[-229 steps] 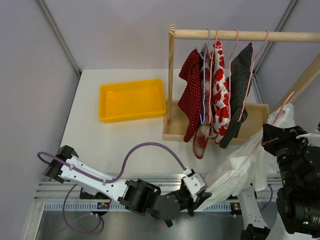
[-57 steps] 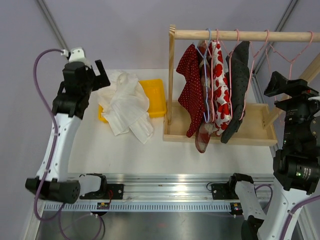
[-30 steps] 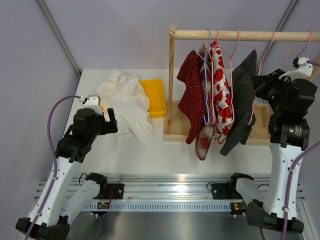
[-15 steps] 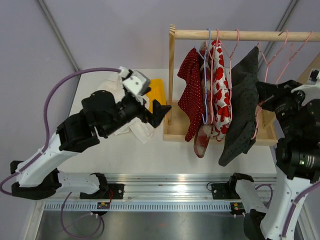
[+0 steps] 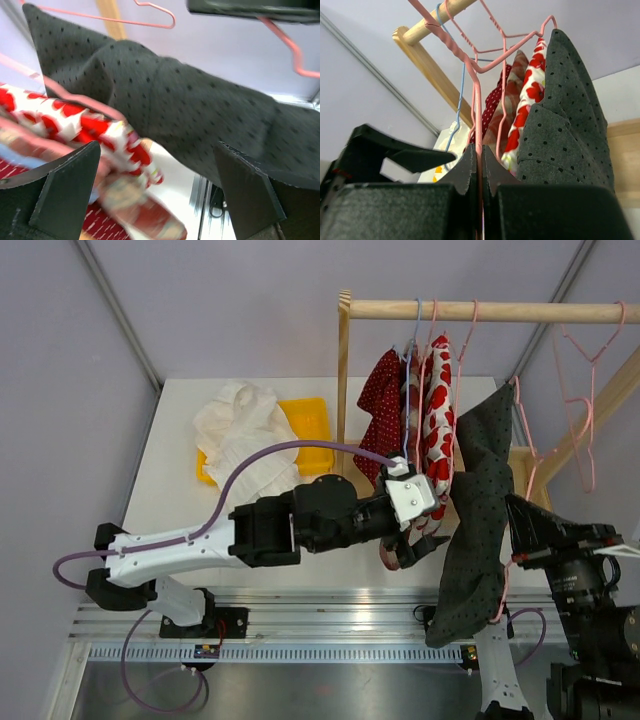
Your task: Remove the skirt from the hanger
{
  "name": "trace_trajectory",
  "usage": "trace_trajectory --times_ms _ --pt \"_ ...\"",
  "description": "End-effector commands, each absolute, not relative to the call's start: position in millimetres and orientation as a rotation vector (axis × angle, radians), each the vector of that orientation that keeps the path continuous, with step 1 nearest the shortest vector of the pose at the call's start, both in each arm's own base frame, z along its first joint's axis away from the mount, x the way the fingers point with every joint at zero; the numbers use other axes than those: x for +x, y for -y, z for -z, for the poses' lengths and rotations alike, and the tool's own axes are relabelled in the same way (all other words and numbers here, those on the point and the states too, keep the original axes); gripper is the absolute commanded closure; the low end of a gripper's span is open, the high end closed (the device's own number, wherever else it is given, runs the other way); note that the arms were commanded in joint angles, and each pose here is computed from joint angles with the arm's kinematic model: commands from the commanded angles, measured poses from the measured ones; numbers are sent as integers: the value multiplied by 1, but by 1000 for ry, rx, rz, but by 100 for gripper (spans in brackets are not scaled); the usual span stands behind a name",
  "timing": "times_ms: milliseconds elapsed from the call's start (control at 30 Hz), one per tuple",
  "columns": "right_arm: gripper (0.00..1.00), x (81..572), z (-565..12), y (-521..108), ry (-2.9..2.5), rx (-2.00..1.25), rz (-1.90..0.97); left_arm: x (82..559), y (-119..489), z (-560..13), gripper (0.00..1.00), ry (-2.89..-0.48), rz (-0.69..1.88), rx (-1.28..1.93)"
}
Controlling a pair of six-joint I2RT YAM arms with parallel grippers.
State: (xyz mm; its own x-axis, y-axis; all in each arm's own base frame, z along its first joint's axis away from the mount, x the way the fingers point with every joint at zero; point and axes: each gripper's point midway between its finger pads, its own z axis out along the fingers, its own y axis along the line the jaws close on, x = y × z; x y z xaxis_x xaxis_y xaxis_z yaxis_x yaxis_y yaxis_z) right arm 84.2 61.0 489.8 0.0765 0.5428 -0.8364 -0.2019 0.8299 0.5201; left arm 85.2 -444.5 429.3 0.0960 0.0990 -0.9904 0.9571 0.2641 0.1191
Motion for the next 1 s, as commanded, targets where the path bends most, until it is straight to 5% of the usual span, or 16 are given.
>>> trace_trajectory --times_ms 0,500,533,633,667,700,967 --pt "100 42 -510 -68 -1278 276 -598 73 457 -477 1 -1143 966 1059" --pt "100 -37 -537 -89 -1218 148 -767 38 487 -473 1 -977 1154 1126" --pt "100 -38 -537 -88 -1218 150 -777 34 487 -477 7 -960 1180 1122" --pt "100 -40 -539 -84 -1203 155 -785 26 489 -477 47 -939 1229 1135" --pt "100 -41 -539 -83 -1197 154 -775 24 490 -476 84 -938 1238 1141" --pt "100 -42 -541 -81 -1186 159 -767 23 490 -474 100 -954 1251 1142" --pt "100 -35 -552 -65 -1133 176 -668 -3 463 -446 100 -982 1354 1190"
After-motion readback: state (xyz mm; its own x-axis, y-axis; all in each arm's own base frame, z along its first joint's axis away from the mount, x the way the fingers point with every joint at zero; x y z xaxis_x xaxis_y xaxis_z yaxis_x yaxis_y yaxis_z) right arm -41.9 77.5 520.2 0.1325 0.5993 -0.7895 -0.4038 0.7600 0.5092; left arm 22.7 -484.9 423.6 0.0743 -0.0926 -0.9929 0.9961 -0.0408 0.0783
